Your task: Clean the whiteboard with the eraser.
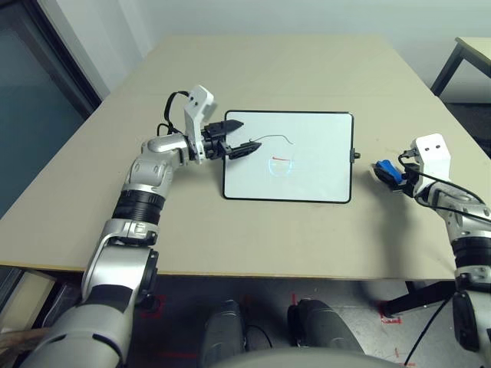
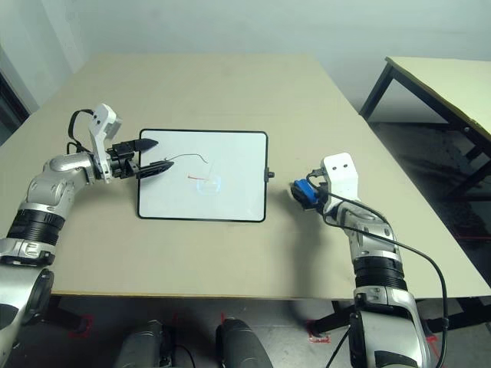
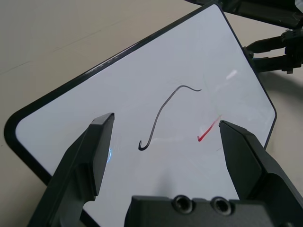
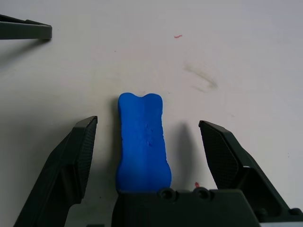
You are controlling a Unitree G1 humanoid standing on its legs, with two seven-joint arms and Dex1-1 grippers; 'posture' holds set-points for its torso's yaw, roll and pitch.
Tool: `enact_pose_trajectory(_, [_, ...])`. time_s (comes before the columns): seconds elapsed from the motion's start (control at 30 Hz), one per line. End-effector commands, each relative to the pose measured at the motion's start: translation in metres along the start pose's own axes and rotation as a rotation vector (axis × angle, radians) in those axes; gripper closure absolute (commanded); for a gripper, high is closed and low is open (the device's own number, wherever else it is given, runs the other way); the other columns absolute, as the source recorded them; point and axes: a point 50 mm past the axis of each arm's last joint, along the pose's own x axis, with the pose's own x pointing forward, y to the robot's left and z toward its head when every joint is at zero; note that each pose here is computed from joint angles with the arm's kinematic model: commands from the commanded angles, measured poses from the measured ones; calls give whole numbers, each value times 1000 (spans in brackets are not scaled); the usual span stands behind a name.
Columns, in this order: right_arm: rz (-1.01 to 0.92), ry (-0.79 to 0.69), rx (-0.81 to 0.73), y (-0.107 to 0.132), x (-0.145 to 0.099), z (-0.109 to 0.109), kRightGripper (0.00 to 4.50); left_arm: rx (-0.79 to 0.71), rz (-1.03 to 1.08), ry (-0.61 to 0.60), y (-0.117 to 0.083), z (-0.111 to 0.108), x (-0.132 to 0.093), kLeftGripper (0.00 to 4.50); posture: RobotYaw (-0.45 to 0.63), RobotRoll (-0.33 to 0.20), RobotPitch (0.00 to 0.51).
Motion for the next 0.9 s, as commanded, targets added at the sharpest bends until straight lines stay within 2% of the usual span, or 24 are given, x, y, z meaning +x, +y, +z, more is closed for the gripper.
enact_pose_trajectory(0.03, [-5,38,42,3,-2,-8,612,4,-23,15,-4,1,1,0,-209,0,28])
enact_pose_trajectory(0.2, [-9,78,70,5,-5,-17,2284,9,-33,17,-6,3,2,0,-214,0,34])
enact_pose_trajectory(0.3, [-24,70,74,5,-5,-14,3212,12,-38,15,-7,5,3,0,-218,0,36])
enact_pose_trajectory(0.4, [-41,38,68,2,-6,-5,3833,12,-39,16,-7,6,3,0,-223,0,38])
enact_pose_trajectory(0.53, [-36,-52,41,5,-9,22,3884,4,-54,24,-10,3,5,0,-232,0,41])
enact_pose_trajectory(0.67, [38,-154,11,25,-12,63,3884,-4,-71,40,-13,0,6,0,-240,0,42])
enact_pose_trajectory(0.73, [123,-188,-11,44,-15,87,3884,-13,-75,53,-14,-2,7,0,-242,0,41])
enact_pose_trajectory(0.8, [186,-191,-22,60,-18,101,3884,-25,-74,66,-13,-3,7,0,-244,0,41])
enact_pose_trajectory(0.9, [399,-159,-141,115,-24,123,3884,-16,-69,110,-11,-6,7,0,-244,0,35])
